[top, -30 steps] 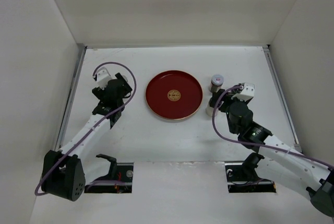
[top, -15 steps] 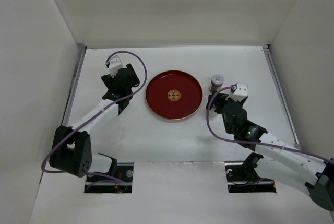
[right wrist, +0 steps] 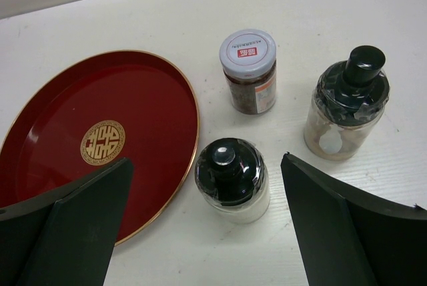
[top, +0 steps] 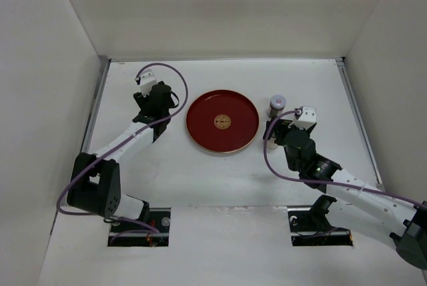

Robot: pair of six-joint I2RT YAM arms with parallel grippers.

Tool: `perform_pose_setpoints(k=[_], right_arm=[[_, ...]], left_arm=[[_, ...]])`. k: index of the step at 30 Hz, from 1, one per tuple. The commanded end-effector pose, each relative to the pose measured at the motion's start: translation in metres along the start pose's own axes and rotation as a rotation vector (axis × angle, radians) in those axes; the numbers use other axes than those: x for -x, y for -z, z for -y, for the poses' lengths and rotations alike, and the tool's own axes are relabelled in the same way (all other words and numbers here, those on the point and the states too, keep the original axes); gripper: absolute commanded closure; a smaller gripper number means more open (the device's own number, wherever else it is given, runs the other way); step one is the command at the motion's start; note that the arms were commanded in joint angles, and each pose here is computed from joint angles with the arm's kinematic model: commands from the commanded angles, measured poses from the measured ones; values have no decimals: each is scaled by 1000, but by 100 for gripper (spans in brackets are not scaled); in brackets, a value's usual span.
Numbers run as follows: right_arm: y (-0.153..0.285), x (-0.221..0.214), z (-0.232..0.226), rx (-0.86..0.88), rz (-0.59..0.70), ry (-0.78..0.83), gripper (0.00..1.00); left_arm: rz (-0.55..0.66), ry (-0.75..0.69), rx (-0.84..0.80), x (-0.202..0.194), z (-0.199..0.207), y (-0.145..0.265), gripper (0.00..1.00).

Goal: Organize the condiment bottles

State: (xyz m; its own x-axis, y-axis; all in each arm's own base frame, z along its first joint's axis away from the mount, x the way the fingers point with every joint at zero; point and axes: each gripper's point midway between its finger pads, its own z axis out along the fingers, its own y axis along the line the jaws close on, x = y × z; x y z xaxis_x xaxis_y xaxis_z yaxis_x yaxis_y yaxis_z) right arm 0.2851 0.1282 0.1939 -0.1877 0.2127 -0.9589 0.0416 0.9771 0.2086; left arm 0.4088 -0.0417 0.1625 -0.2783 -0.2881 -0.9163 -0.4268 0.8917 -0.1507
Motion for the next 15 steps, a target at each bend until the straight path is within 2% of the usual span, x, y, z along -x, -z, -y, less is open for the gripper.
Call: perform_pose_setpoints(k=[1,5,8,12,15], right_arm=[[2,23,-12,30,47,-39,0],[2,22,-11,31,47,-42,0],[1,22,-11,28,47,-38,0],[1,21,-12,32,44,-43,0],[1,22,-11,29,45,-37,0]], left_arm=[[90,70,-26,38,4,14,69],[183,126,-100,84,16,51,71],[211,128,-209,104,46,81,71],[190,90,-353,101,100,103,71],[168,84,-417,90,134,102,71]])
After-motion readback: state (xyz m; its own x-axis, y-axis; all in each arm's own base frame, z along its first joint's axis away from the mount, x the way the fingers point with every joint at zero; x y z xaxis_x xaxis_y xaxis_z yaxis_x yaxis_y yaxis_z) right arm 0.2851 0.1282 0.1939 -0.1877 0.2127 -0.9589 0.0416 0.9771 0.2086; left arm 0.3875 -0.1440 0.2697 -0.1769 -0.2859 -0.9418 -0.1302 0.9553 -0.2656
